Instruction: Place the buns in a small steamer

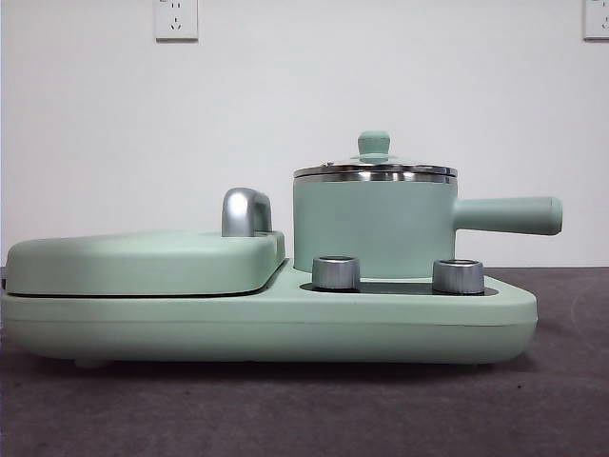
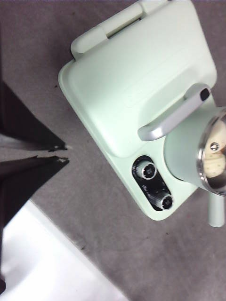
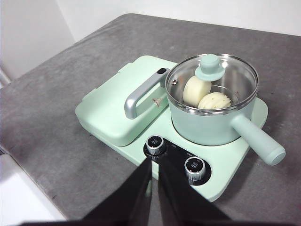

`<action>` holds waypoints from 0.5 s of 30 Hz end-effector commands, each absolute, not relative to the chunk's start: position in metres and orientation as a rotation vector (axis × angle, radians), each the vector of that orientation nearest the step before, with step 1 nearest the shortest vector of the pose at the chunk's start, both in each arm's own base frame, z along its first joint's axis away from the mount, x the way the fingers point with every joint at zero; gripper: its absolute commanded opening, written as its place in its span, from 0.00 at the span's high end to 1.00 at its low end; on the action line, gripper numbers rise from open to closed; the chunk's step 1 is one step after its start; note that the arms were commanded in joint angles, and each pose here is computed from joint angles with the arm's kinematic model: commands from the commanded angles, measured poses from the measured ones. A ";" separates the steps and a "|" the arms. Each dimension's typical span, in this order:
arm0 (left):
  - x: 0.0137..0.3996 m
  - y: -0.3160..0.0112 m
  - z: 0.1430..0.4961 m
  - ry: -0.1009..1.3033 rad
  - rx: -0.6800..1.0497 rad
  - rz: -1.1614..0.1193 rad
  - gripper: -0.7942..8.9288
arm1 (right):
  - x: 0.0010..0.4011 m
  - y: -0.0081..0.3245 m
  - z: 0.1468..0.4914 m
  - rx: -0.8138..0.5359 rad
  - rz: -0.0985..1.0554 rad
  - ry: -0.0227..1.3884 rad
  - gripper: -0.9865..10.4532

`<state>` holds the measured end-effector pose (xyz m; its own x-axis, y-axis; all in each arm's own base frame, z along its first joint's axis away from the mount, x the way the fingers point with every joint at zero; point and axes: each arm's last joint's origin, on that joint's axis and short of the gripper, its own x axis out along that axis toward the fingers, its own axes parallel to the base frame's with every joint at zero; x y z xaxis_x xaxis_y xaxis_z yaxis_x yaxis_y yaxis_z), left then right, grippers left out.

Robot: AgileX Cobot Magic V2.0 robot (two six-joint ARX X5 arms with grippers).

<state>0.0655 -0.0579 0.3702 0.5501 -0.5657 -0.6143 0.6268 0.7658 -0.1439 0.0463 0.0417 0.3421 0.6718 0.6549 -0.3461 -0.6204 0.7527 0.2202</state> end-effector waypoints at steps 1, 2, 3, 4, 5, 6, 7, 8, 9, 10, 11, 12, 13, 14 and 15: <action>0.068 -0.054 0.369 0.671 0.069 -0.661 0.90 | 0.046 0.042 0.346 0.081 0.734 0.402 0.90; 0.069 -0.052 0.366 0.656 0.051 -0.633 0.90 | 0.046 0.042 0.346 0.081 0.734 0.401 0.90; 0.072 -0.050 0.361 0.636 0.038 -0.612 0.90 | 0.046 0.042 0.346 0.081 0.734 0.401 0.90; 0.075 -0.047 0.356 0.585 0.044 -0.584 0.90 | 0.046 0.042 0.346 0.081 0.734 0.401 0.90; 0.077 -0.045 0.350 0.541 0.051 -0.557 0.90 | 0.046 0.042 0.346 0.081 0.734 0.401 0.90; 0.079 -0.041 0.342 0.486 0.070 -0.523 0.90 | 0.046 0.042 0.346 0.081 0.734 0.400 0.90; 0.080 -0.036 0.334 0.434 0.069 -0.480 0.90 | 0.046 0.042 0.346 0.081 0.734 0.400 0.90; 0.081 -0.033 0.326 0.397 0.066 -0.442 0.90 | 0.046 0.042 0.346 0.081 0.734 0.401 0.90; 0.082 -0.029 0.316 0.356 0.070 -0.400 0.90 | 0.046 0.042 0.346 0.081 0.734 0.400 0.90; 0.083 -0.025 0.306 0.309 0.063 -0.359 0.90 | 0.046 0.042 0.346 0.081 0.734 0.400 0.90; 0.085 -0.023 0.296 0.267 0.050 -0.325 0.90 | 0.046 0.042 0.346 0.081 0.734 0.401 0.90; 0.088 -0.020 0.283 0.221 0.029 -0.290 0.90 | 0.046 0.042 0.346 0.081 0.734 0.400 0.90; 0.090 -0.018 0.271 0.180 0.016 -0.260 0.90 | 0.046 0.042 0.346 0.081 0.734 0.401 0.90; 0.091 -0.016 0.260 0.147 0.011 -0.237 0.90 | 0.046 0.042 0.346 0.081 0.734 0.400 0.90; 0.093 -0.014 0.247 0.115 0.008 -0.215 0.90 | 0.046 0.042 0.346 0.081 0.734 0.400 0.90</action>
